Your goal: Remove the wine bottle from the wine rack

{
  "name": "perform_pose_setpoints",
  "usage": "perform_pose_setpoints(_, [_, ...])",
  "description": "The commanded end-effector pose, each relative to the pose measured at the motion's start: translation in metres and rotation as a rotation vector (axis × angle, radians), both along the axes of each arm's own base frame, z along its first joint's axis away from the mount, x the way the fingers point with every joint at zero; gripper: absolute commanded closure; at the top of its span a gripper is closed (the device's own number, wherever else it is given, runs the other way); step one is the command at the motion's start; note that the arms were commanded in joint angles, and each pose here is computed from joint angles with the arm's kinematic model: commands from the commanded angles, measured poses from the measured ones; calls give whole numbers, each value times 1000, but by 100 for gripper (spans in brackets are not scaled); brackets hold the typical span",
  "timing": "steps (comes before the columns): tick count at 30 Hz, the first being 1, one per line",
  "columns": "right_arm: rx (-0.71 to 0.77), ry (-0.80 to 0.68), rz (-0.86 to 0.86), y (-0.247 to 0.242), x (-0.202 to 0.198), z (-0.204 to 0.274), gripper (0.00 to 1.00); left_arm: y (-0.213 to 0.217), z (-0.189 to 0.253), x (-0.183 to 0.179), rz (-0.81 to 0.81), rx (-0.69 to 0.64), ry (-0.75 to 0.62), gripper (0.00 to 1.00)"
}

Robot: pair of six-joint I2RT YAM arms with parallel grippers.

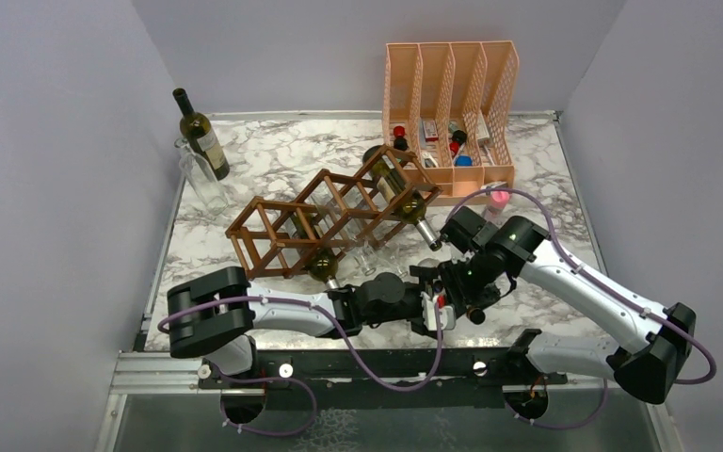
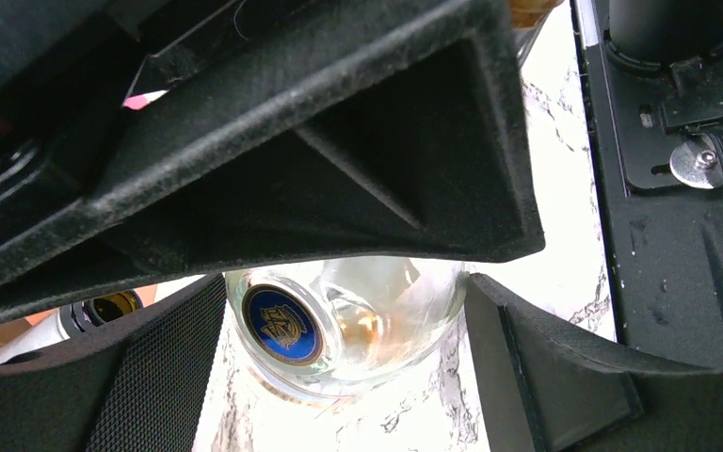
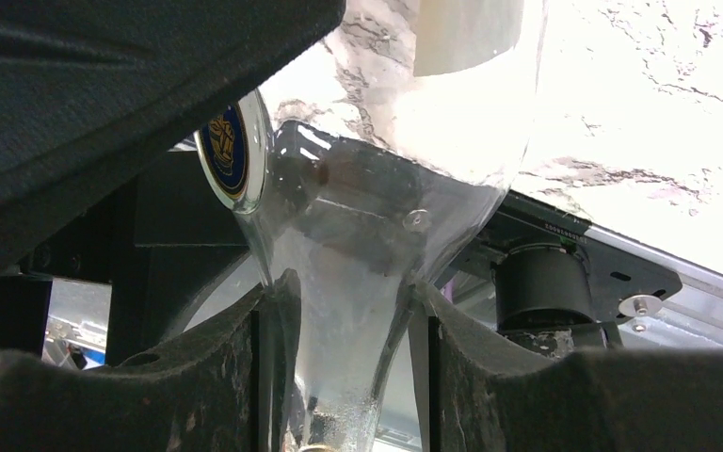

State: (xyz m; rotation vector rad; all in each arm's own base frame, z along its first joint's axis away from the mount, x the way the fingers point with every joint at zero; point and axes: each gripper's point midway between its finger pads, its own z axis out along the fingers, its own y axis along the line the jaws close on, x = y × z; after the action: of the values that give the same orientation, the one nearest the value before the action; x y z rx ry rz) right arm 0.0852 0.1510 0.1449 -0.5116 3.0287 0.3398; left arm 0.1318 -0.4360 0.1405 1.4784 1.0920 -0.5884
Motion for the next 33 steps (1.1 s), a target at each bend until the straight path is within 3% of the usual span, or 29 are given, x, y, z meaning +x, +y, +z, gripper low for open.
perform_pose_setpoints(1, [285, -64, 82, 60, 19, 34, 90, -19, 63, 4, 34, -290, 133, 8])
perform_pose_setpoints(8, [269, -29, 82, 66, 26, 39, 81, -25, 66, 1, 32, -361, 206, 8])
perform_pose_setpoints(14, [290, -88, 37, 72, 39, 49, 60, -23, 70, 11, 118, -419, 278, 9])
perform_pose_setpoints(18, [254, -96, 17, 71, 46, 43, 58, -20, 72, 15, 170, -447, 317, 9])
perform_pose_setpoints(24, [282, -96, 21, 80, 50, 47, 49, -20, 82, 14, 197, -516, 387, 9])
perform_pose_setpoints(33, [296, -77, 8, 88, 53, 46, 38, -17, 96, 17, 235, -594, 397, 9])
